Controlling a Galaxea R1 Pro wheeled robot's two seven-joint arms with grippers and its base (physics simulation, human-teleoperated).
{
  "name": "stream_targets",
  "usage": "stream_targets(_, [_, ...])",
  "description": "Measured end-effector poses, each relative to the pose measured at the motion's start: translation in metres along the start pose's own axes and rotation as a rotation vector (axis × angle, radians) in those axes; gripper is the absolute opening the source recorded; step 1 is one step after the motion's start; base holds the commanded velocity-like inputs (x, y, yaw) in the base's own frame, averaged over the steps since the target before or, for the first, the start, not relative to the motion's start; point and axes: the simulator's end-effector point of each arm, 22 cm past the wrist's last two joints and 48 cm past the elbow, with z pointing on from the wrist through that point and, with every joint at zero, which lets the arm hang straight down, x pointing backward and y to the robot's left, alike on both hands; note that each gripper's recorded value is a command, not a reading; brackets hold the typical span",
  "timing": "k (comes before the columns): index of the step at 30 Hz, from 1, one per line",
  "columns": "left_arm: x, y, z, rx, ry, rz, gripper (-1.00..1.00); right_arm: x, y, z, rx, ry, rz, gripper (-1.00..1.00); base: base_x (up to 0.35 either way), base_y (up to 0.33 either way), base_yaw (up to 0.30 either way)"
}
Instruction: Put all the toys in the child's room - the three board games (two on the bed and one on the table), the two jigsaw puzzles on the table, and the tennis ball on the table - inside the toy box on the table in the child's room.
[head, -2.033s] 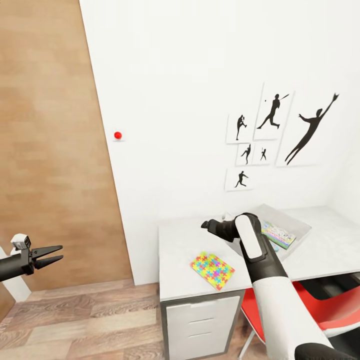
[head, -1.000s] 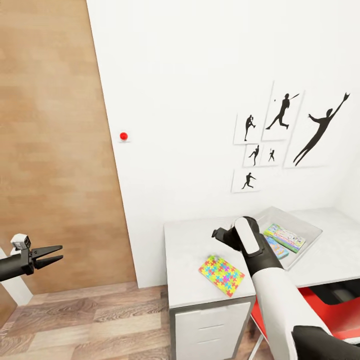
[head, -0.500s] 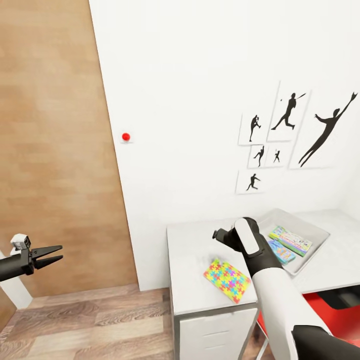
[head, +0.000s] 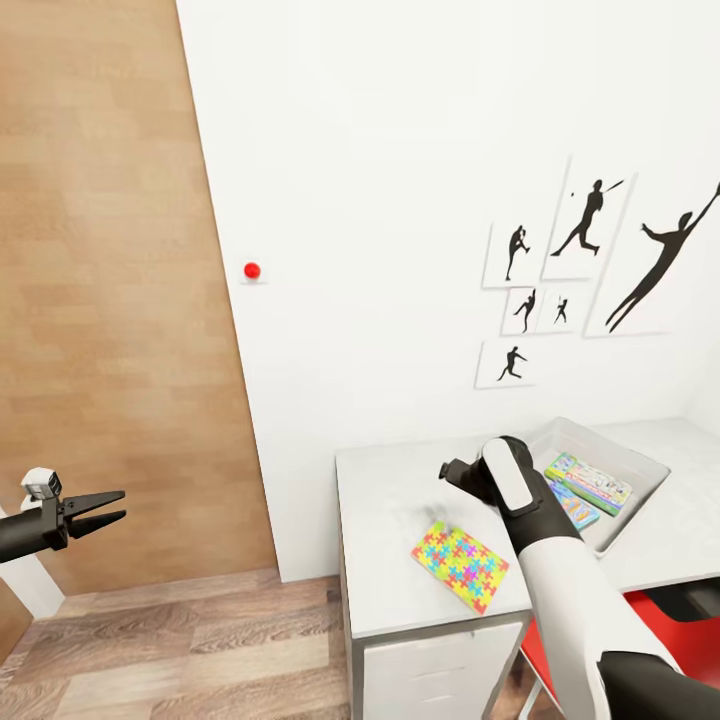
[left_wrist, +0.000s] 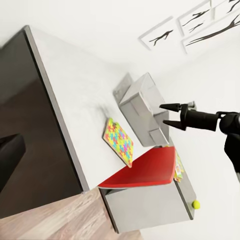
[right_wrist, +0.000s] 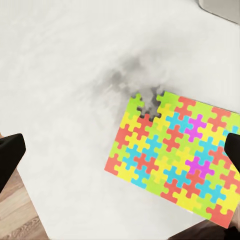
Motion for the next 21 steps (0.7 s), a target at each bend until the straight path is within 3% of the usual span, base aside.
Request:
stream_targets(12, [0.001, 0.003, 0.001, -0.003, 0.003, -0.005, 1.0, 0.011, -0.007, 0.01, 0.011, 0.031, 0.007, 1.0, 0.0, 0.0, 0.0])
stream_targets(21, [0.004, 0.009, 0.003, -0.009, 0.01, -0.015, 1.0, 0.013, -0.018, 0.018, 0.017, 0.047, 0.05, 1.0, 0.0, 0.0, 0.0])
